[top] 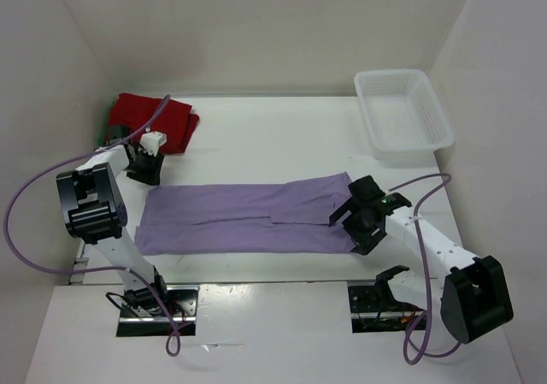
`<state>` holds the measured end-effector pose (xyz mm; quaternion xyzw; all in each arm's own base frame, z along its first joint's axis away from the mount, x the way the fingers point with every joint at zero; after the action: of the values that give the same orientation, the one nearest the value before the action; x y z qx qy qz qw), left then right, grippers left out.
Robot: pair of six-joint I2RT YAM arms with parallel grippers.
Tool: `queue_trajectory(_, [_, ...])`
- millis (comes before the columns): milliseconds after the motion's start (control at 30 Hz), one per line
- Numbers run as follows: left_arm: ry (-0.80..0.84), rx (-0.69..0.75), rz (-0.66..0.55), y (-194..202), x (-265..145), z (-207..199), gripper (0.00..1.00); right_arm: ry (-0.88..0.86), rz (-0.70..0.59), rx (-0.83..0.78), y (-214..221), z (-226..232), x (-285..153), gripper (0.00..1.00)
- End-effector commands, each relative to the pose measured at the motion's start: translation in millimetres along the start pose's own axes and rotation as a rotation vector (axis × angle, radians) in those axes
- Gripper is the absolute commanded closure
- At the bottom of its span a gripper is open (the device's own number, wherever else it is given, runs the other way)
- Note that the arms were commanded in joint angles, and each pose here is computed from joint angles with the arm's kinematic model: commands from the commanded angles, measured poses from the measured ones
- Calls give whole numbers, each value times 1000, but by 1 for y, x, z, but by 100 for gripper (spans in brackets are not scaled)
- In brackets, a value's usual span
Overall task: Fold and stack the t-shirts
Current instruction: Rotate the tshirt 90 degrees
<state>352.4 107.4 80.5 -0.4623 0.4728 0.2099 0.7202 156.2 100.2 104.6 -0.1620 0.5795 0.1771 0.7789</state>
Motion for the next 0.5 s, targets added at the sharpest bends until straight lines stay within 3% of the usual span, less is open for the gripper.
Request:
queue_trajectory(0, [-11, -12, 11, 13, 2, 2, 47, 56, -19, 51, 2, -11, 16, 0])
queue_trajectory(200, [3, -25, 51, 32, 1, -4, 80, 96, 6, 22, 5, -13, 35, 0])
queue_trajectory(467, [20, -93, 95, 62, -15, 2, 88, 190, 0, -61, 0, -4, 53, 1])
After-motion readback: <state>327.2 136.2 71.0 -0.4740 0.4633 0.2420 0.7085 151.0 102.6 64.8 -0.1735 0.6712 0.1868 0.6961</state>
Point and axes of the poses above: each gripper's point midway between its finger pads, its own x axis out along the fingers, its own z axis along the line the jaws close on, y = z × x, the point moved 6 cm from there along -x, back along the fingers, and after that the axes turned 12 degrees about x, right-handed, at the moved point
